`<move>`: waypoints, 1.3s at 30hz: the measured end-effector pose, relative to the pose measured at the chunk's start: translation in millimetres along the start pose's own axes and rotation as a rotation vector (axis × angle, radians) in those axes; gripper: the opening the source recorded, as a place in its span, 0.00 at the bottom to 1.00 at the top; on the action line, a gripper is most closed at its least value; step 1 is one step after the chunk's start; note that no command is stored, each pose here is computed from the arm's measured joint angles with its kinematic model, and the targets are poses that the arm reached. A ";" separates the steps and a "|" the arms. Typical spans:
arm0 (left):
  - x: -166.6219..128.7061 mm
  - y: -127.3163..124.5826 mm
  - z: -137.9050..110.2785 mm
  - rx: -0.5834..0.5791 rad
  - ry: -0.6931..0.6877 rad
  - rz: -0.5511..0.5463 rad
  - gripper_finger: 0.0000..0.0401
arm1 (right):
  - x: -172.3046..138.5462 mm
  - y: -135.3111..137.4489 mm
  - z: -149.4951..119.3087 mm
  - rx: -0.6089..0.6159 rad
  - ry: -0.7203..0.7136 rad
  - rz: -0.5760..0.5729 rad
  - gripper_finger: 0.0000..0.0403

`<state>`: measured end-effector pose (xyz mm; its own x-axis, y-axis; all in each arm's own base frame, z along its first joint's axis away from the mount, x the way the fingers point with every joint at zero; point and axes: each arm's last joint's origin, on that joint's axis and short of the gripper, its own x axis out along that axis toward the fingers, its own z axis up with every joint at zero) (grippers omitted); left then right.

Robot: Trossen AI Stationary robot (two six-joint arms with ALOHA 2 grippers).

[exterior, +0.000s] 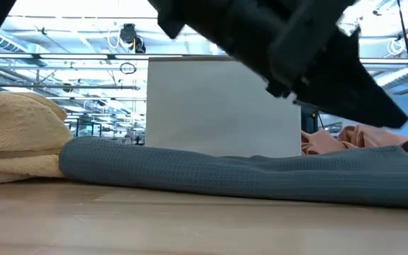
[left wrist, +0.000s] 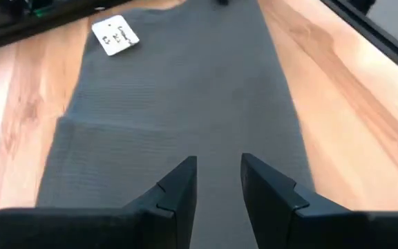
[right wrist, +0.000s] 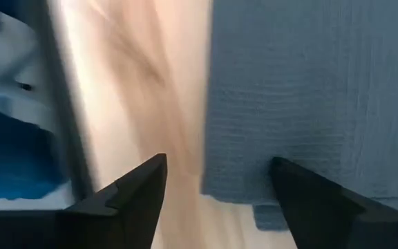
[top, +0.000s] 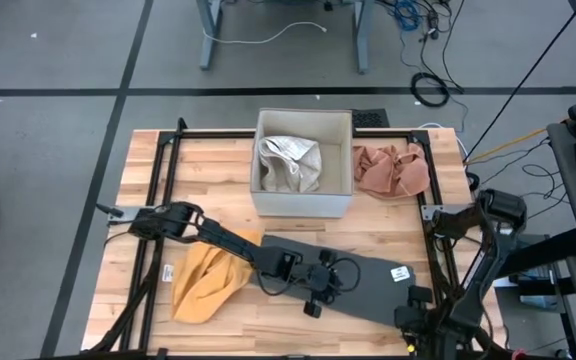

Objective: Fold towel
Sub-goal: Fold the gray towel

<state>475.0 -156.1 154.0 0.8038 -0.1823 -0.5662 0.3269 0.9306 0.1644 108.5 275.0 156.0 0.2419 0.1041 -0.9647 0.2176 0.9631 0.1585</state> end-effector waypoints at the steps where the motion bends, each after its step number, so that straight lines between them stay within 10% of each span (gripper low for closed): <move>1: 1.5 1.3 -1.6 -0.002 0.003 0.002 0.30 | 5.0 -0.6 -1.5 0.010 0.019 -0.023 0.61; 16: 21.3 18.7 -27.4 -0.050 0.067 0.035 0.30 | 15.3 1.9 -4.1 -0.055 0.074 -0.131 0.03; 39: 22.1 18.8 -29.6 -0.082 0.078 0.031 0.30 | -61.0 12.4 67.9 -0.330 -0.417 -0.535 0.00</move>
<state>484.2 -133.3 120.6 0.7710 -0.1312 -0.6232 0.2585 0.9588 0.1180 160.6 263.7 231.1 0.5352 -0.4385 -0.7220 0.1277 0.8869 -0.4441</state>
